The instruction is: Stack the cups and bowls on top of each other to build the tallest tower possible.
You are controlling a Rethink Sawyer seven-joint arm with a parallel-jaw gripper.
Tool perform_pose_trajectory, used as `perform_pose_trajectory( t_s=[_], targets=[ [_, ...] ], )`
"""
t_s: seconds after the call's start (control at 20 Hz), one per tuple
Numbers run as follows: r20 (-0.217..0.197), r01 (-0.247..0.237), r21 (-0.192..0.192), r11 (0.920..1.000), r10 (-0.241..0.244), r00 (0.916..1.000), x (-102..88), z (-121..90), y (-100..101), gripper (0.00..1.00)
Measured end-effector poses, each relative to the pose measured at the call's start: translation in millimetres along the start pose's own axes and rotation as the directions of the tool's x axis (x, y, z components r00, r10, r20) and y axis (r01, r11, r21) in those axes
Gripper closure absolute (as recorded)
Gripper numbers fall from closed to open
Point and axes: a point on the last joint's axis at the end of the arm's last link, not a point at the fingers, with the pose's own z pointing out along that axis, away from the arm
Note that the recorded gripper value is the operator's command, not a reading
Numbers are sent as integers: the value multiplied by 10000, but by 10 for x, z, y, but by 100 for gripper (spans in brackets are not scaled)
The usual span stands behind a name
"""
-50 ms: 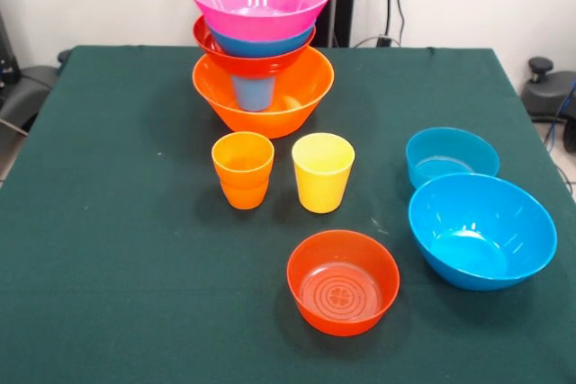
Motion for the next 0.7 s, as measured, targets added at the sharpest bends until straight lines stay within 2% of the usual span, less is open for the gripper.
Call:
perform_pose_trajectory(
  t_s=[0.3, 0.5, 0.7],
  targets=[
    [510, -533, 13, 9986, 532, 9973, -49, -149, -647, 0],
    [703, -472, 101, 9988, 464, 9964, -137, -73, -914, 0],
    [806, -222, 138, 9997, 210, 9965, -217, 67, -1036, 0]
  ],
)
